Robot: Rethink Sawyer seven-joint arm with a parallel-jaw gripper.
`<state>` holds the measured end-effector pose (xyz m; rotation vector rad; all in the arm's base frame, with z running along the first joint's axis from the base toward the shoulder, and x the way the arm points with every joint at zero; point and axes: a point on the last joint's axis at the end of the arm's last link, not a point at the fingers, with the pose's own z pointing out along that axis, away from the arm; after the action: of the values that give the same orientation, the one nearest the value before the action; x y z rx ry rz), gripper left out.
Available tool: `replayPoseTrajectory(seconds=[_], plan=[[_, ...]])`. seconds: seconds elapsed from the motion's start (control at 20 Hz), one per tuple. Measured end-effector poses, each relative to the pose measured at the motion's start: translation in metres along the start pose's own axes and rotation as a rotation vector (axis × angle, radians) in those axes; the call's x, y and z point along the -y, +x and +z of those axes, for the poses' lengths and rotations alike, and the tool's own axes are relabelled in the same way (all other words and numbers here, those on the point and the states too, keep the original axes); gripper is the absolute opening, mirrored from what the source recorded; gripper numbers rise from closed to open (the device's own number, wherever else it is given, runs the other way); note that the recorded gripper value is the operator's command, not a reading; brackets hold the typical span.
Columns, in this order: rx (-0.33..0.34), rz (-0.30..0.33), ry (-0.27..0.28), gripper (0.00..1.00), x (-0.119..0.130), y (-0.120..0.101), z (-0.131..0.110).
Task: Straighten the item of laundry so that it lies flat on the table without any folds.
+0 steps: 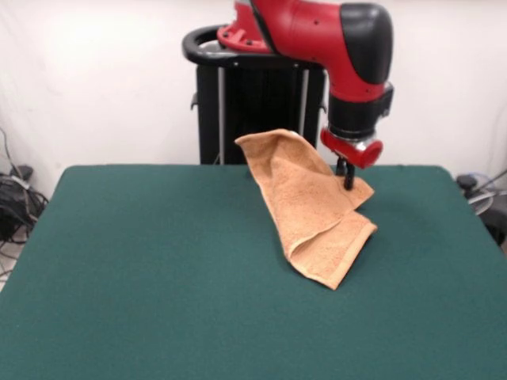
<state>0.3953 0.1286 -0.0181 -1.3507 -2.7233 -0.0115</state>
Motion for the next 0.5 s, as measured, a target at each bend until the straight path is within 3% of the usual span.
replayPoseTrajectory(seconds=[0.5], plan=[[-0.031,0.026,0.022,0.0,0.003,-0.016,-0.022]])
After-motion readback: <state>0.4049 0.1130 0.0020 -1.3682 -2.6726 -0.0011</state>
